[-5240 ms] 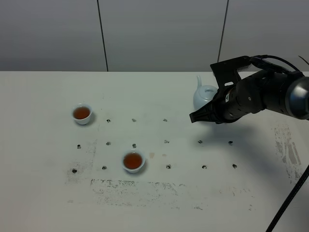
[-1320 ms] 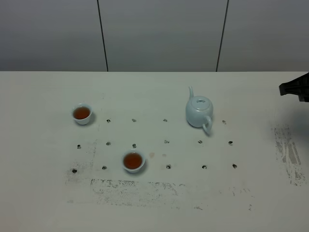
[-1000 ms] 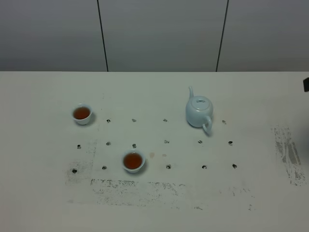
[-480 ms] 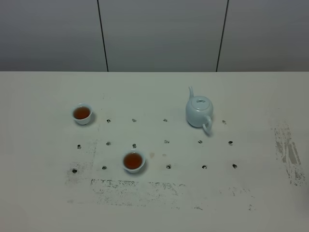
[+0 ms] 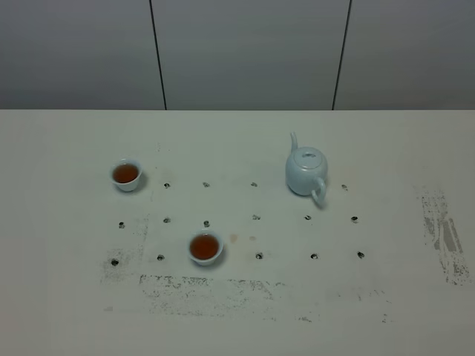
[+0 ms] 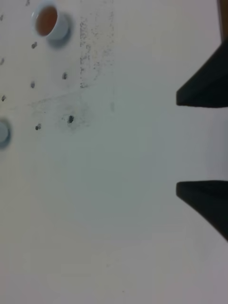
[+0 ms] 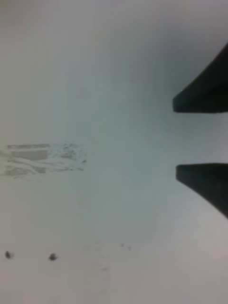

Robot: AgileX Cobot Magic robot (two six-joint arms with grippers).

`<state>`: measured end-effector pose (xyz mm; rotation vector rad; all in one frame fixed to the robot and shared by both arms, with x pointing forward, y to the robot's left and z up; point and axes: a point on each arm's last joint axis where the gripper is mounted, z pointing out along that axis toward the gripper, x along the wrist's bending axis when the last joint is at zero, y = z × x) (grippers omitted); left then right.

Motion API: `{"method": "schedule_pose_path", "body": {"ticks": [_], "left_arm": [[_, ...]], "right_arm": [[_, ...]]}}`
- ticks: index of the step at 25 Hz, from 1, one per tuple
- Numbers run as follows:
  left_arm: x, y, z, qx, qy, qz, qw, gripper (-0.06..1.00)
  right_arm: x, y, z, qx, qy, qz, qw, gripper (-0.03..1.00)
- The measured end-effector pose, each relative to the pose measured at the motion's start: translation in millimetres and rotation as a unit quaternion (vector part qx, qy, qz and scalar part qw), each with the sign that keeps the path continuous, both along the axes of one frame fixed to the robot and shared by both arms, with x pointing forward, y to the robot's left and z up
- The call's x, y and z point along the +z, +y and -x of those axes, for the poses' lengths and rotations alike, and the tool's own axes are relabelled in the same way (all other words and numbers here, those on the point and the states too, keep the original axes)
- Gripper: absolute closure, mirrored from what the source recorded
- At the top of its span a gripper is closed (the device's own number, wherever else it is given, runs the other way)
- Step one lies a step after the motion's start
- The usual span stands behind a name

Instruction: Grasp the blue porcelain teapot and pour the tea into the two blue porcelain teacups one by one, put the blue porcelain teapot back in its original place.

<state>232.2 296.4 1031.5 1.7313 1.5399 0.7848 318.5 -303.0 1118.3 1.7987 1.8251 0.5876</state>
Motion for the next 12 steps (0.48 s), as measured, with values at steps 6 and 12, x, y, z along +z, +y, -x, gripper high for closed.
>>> {"method": "schedule_pose_path", "body": {"ticks": [6,12], "left_arm": [[0.0,0.0,0.0,0.0,0.0,0.0,1.0,0.52],[0.0,0.0,0.0,0.0,0.0,0.0,1.0,0.52]], "right_arm": [[3.1,5.2,39.2,0.01,-0.07,-0.024,0.997,0.69],[-30.5,8.4,55.0,0.016,-0.072,-0.041,0.996,0.69]]}}
